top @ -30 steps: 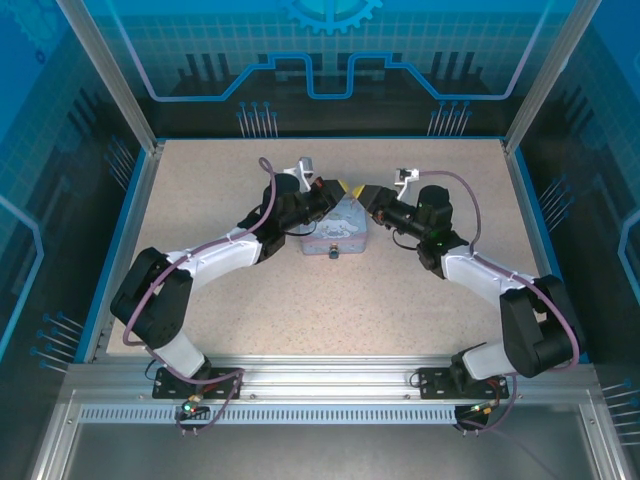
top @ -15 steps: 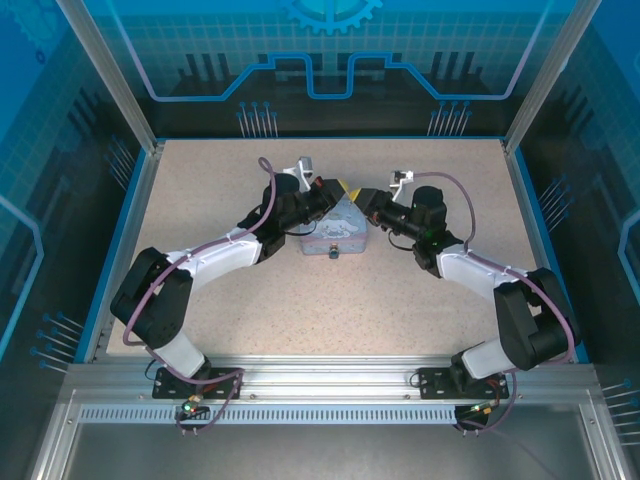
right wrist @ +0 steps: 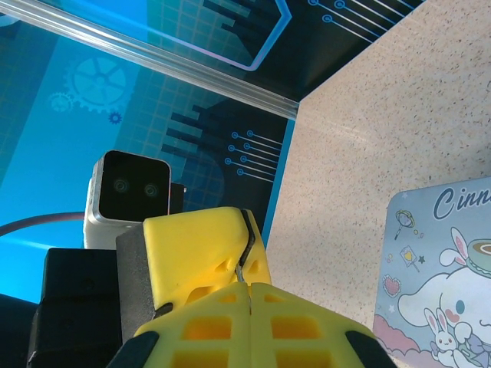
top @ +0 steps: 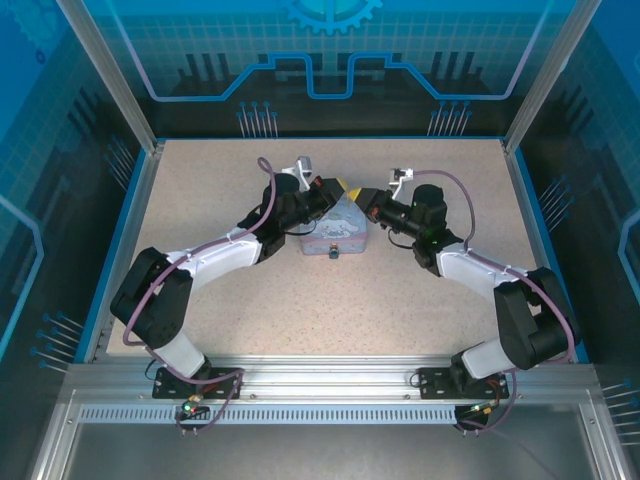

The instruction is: Unlock the padlock with the key

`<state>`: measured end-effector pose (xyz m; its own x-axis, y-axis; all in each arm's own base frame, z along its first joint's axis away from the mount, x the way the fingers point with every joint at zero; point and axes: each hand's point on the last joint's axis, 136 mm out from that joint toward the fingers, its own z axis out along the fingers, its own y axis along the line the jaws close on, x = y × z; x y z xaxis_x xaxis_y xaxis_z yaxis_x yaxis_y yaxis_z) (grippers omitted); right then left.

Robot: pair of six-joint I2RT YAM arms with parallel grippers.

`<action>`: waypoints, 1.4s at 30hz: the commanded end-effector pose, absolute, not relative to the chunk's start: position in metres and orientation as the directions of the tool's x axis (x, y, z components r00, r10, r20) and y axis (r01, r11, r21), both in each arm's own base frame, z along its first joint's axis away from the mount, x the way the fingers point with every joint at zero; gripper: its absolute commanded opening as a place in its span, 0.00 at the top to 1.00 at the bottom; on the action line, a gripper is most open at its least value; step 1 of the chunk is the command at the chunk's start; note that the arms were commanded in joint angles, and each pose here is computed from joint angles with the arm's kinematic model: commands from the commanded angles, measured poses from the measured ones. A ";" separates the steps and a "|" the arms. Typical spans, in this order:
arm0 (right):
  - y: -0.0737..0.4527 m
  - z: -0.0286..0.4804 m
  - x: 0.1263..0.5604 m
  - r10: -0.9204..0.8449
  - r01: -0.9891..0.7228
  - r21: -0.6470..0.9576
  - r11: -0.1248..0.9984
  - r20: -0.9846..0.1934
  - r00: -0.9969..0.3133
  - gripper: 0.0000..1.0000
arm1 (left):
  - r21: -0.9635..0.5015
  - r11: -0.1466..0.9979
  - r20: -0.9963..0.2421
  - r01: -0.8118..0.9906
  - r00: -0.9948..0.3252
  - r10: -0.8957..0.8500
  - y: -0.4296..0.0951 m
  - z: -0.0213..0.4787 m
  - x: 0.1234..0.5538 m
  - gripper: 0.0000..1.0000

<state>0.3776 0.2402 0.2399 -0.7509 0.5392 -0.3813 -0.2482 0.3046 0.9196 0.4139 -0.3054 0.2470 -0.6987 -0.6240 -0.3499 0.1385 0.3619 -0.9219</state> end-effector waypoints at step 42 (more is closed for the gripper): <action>0.251 0.250 0.339 -0.230 -0.444 -0.033 0.896 -0.888 -0.399 1.00 | -0.847 0.498 -0.028 -0.187 -0.919 -0.394 -0.295 0.229 0.370 0.33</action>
